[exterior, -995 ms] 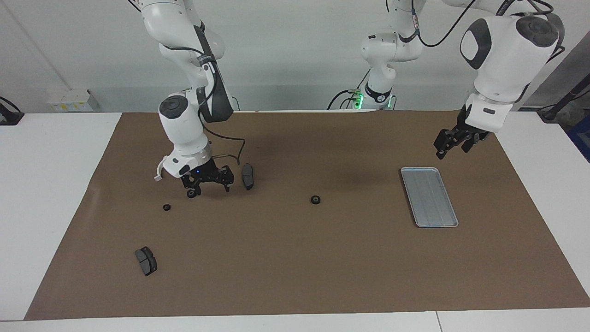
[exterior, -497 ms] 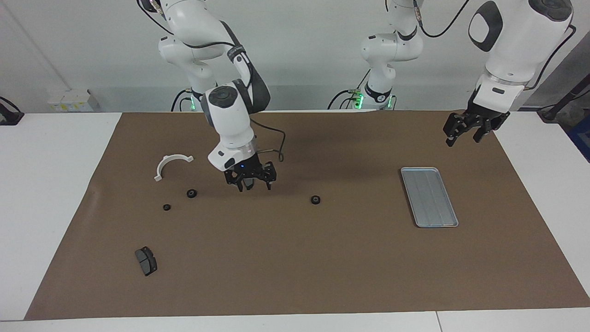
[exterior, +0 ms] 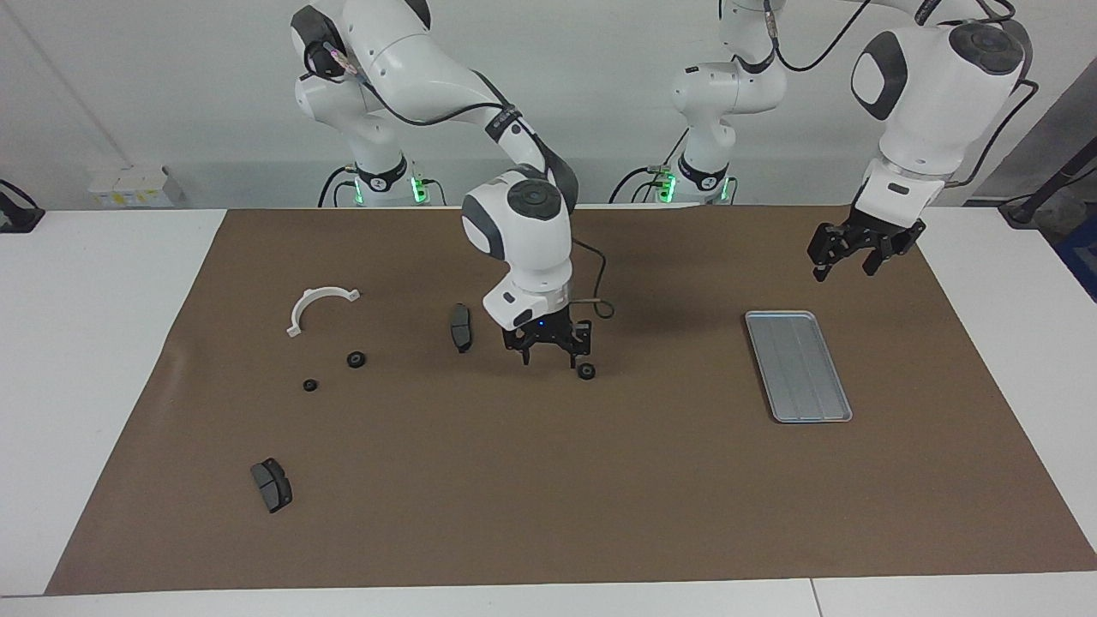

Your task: Place bearing gear from tray to pile

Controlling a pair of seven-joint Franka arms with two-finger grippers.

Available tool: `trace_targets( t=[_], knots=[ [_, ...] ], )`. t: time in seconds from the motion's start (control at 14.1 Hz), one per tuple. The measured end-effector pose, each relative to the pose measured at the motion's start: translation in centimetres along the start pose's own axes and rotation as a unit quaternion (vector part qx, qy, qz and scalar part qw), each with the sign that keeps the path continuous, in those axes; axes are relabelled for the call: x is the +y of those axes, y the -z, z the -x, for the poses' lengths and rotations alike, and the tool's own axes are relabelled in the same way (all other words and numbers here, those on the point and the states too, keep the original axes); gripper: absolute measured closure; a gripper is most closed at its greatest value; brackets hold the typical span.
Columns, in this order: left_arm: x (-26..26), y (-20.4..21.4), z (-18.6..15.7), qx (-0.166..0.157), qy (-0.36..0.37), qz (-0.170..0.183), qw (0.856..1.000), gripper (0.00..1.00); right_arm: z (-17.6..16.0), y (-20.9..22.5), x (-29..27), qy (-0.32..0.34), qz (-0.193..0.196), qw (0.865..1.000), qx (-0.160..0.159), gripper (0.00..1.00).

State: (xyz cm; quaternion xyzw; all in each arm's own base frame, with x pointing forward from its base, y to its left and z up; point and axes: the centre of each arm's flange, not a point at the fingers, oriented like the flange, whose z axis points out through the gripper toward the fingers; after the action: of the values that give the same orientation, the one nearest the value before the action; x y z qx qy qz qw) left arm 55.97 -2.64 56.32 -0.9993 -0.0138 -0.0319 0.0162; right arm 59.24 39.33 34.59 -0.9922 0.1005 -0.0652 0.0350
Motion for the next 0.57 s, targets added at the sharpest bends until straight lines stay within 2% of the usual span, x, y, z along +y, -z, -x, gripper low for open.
trace_targets(
  t=[0.36, 0.43, 0.57],
  knots=[
    [0.0, 0.2, 0.3, 0.001, 0.0, 0.0, 1.0, 0.15, 2.3, -3.5, -3.1, -0.009, -0.006, 1.0, 0.017, 0.19],
    [0.0, 0.2, 0.3, 0.001, 0.0, 0.0, 1.0, 0.15, 2.3, -3.7, -3.3, -0.009, -0.009, 1.0, 0.018, 0.26],
    [0.0, 0.2, 0.3, 0.001, 0.0, 0.0, 1.0, 0.16, 2.4, -4.1, -3.4, -0.008, -0.013, 1.0, 0.02, 0.29]
  ],
)
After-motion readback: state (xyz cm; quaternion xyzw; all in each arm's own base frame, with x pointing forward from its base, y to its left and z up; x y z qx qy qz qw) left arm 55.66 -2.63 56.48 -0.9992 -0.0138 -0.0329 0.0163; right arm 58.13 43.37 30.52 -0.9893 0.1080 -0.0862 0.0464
